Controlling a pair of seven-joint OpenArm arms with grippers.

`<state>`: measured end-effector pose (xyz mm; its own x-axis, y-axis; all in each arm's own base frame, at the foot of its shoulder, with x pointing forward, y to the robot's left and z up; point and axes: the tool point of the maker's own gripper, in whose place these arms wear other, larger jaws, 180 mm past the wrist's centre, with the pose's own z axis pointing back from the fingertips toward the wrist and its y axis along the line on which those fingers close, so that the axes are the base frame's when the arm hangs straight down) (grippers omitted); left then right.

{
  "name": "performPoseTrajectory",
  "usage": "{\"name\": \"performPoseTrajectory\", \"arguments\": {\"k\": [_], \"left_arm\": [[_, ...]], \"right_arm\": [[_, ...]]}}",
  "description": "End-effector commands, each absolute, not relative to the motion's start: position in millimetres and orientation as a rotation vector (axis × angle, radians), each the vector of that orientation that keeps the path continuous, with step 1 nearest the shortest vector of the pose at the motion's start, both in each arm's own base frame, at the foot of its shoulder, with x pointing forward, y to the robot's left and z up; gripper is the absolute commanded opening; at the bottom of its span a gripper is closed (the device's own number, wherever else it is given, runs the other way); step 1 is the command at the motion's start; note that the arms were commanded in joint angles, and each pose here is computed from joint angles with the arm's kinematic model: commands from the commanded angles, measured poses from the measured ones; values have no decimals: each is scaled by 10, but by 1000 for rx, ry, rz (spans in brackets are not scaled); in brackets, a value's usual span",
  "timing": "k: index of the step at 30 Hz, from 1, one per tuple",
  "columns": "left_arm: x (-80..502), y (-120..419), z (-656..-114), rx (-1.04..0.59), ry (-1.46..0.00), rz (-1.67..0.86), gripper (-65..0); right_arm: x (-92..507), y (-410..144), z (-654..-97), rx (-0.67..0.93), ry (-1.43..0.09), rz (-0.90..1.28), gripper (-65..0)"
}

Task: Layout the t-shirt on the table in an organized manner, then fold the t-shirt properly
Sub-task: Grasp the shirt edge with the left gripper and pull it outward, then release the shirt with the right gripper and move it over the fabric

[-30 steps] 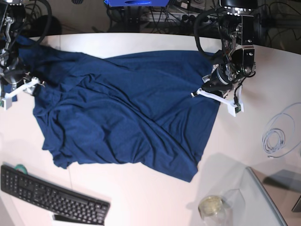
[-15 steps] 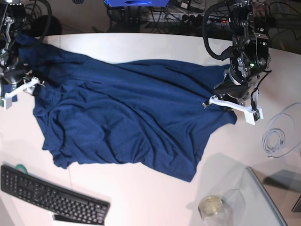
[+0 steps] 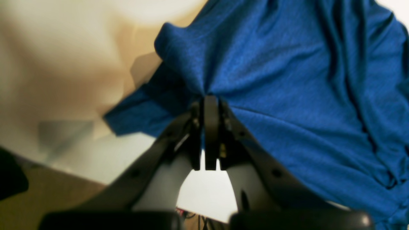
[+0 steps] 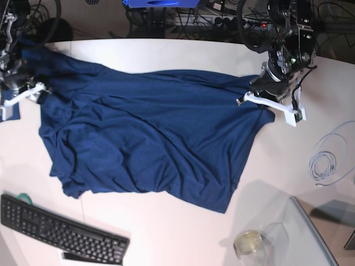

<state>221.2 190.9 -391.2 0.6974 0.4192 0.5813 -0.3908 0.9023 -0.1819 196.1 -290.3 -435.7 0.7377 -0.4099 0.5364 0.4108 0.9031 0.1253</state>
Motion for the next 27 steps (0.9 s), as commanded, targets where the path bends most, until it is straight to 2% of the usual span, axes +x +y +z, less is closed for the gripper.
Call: {"name": "performPoseTrajectory", "arguments": {"k": [1, 5, 8, 17, 27], "left_arm": [[2224, 1938, -3845, -37, -689, 441, -650], [2081, 1943, -3924, -26, -653, 440, -650], [2039, 1945, -3949, -22, -643, 440, -650], [2022, 1947, -3965, -21, -637, 440, -650], [1986, 1949, -3990, -18, -626, 441, -650]], "right_arm": [[1956, -3177, -4287, -63, -613, -499, -296], [1822, -3697, -4336, -135, -637, -652, -296], [1747, -3953, -4445, -166, -598, -691, -296], [1559, -3996, -4798, -146, -493, -761, -296], [1327, -4306, -4666, -232, -563, -818, -296]]}}
